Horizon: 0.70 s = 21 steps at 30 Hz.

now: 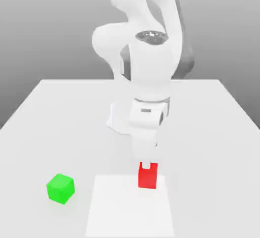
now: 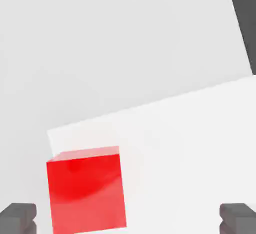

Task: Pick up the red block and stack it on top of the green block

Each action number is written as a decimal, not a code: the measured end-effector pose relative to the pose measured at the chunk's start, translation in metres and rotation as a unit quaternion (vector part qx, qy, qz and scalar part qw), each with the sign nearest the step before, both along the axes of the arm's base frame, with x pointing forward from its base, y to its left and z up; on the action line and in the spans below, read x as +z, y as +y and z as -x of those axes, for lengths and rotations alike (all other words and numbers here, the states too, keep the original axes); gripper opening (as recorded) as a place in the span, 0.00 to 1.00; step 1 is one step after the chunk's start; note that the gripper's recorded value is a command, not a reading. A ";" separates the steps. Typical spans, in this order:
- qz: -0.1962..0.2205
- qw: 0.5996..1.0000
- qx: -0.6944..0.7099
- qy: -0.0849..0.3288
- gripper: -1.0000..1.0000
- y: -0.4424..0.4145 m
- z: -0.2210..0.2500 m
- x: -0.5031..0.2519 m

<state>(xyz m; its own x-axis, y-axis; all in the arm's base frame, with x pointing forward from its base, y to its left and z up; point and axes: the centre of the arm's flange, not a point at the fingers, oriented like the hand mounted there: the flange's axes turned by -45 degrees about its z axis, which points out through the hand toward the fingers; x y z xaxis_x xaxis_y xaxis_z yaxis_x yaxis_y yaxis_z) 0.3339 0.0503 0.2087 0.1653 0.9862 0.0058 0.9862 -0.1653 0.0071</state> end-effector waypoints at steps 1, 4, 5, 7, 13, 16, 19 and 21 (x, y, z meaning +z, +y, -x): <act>0.000 1.000 0.004 0.001 0.50 0.000 0.000 -0.005; 0.000 1.000 0.009 0.001 0.50 0.002 -0.001 -0.017; 0.000 1.000 0.009 0.001 0.50 0.002 -0.002 -0.021; 0.000 1.000 0.010 0.000 0.50 0.002 -0.002 -0.030; 0.002 1.000 0.007 0.003 0.50 0.000 0.002 -0.061; 0.002 1.000 0.006 0.003 0.00 0.000 0.004 -0.065; 0.002 1.000 0.006 0.005 0.00 0.000 0.004 -0.065; 0.002 1.000 0.006 0.004 0.00 0.000 0.004 -0.065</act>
